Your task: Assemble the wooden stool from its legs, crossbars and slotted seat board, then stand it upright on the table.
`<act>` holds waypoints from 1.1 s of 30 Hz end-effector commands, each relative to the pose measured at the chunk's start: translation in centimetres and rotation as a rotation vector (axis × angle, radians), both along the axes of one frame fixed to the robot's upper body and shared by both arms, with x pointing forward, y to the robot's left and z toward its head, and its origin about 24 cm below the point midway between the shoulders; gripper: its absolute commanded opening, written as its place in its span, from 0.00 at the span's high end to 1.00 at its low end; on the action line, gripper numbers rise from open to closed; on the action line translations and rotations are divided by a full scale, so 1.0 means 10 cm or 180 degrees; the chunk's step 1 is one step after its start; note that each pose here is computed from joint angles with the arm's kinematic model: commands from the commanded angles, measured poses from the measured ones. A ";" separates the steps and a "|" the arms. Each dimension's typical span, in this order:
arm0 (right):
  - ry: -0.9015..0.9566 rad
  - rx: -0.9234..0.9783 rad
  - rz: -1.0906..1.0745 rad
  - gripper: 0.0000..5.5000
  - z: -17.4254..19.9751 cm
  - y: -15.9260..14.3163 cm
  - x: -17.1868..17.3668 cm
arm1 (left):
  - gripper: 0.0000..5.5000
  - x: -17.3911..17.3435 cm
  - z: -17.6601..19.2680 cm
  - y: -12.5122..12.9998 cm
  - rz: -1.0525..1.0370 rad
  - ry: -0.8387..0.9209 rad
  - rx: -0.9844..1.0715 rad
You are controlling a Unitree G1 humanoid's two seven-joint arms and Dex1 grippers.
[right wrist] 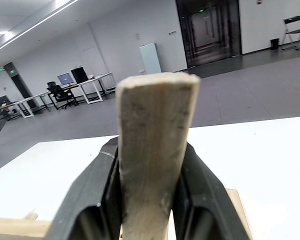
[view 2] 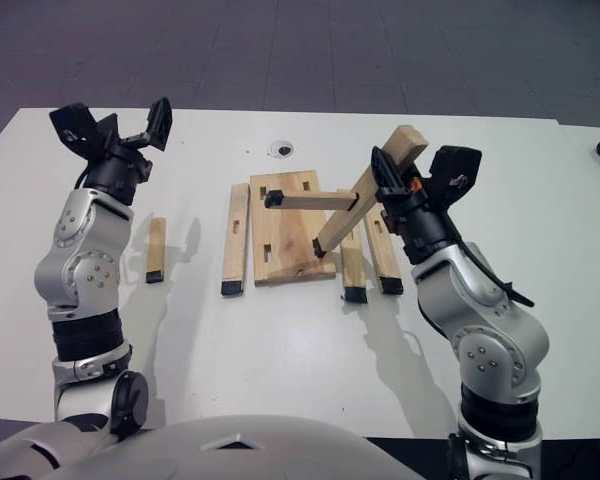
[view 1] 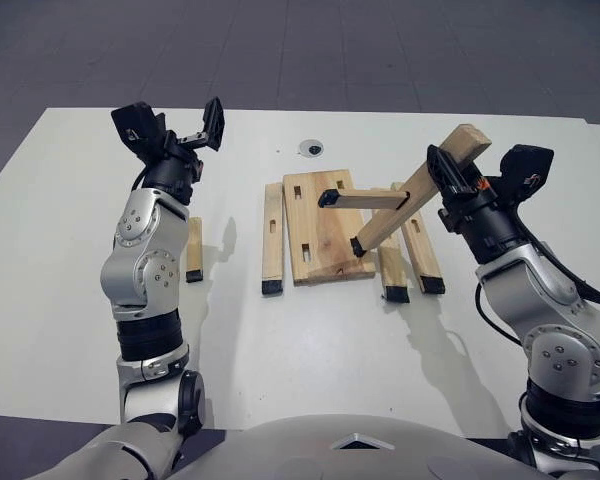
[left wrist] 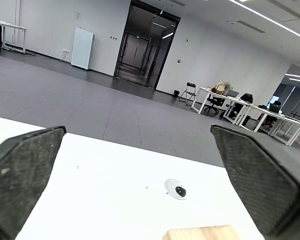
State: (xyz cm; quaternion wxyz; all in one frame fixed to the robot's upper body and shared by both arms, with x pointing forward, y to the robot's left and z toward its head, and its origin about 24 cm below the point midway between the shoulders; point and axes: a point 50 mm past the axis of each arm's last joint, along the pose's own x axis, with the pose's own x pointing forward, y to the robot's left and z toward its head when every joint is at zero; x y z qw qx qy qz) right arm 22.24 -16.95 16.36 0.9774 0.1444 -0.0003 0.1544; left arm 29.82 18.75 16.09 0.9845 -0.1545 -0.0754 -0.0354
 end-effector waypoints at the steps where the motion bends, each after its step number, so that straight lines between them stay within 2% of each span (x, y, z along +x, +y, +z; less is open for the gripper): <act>1: 0.1660 -0.0713 -0.0188 0.81 -1.01 -0.34 -0.24 | 0.02 -0.03 -0.06 -0.04 0.0069 0.0105 0.0033; 5: 0.1919 -0.0824 -0.0213 0.81 -1.26 -0.49 -0.33 | 0.02 -0.06 -0.12 -0.14 0.0028 0.0160 -0.0027; 7: 0.1931 -0.0635 -0.0241 0.81 -1.30 -0.52 -0.33 | 0.02 -0.06 -0.14 -0.19 0.0006 0.0180 -0.0080; 18: 0.0866 0.0579 -0.0225 0.80 -0.61 -0.62 -0.09 | 0.02 -0.10 -0.20 -0.31 0.0075 0.0221 -0.0461; 28: 0.0693 0.1636 -0.0368 0.81 -0.38 -0.68 0.01 | 0.02 -0.06 -0.19 -0.33 0.0147 0.0183 -0.0677; 33: 0.0695 0.1687 -0.0424 0.81 -0.36 -0.65 0.07 | 0.02 -0.04 -0.18 -0.34 0.0168 0.0162 -0.0709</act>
